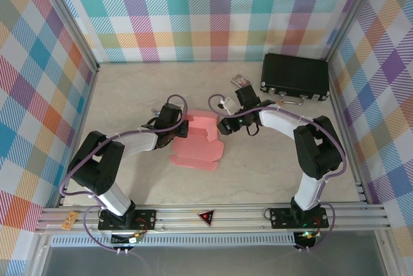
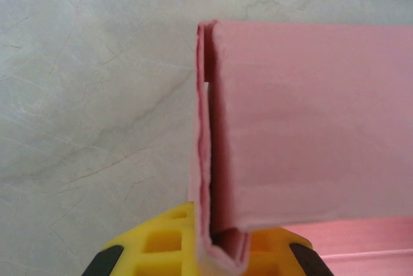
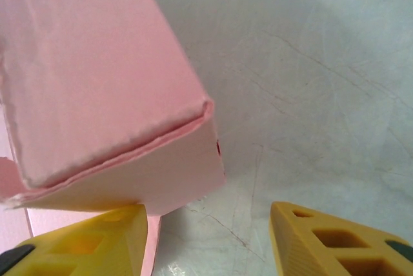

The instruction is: Fold the paper box

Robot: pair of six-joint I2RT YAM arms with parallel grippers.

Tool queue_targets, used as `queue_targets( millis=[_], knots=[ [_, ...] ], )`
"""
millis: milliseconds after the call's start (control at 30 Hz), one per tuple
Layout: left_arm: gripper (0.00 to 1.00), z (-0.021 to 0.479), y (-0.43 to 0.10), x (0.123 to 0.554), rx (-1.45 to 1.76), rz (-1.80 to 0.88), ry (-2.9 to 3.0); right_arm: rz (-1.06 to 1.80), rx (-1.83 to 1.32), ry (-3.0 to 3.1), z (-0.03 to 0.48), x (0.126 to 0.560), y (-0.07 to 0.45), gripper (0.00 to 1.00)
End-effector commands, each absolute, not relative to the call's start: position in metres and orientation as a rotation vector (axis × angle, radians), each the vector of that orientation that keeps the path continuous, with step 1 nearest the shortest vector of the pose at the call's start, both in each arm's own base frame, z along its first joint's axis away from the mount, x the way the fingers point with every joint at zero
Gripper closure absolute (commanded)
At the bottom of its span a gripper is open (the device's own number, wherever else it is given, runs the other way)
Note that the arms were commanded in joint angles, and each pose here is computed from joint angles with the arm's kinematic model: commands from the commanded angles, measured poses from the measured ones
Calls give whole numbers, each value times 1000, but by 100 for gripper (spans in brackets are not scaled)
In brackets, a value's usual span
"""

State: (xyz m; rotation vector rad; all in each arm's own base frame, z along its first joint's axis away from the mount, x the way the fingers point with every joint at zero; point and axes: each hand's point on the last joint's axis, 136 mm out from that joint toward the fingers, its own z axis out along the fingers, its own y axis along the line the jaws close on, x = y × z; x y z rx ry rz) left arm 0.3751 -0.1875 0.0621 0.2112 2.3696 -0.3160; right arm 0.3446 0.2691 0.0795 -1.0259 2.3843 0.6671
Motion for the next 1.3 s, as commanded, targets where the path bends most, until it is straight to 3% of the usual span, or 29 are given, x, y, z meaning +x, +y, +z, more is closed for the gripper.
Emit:
queue_targets(
  millis=[0, 367, 767, 1267],
  knots=[
    [97, 64, -193, 377, 200, -319, 2369, 739, -1051, 2356, 87, 342, 282, 49],
    [97, 60, -187, 377, 185, -276, 2388, 797, -1092, 2357, 86, 330, 287, 66],
    [97, 57, -185, 376, 183, -259, 2397, 905, -1153, 2304, 94, 317, 296, 58],
    [97, 58, -192, 368, 207, -319, 2411, 651, -949, 2337, 78, 359, 292, 53]
  ],
)
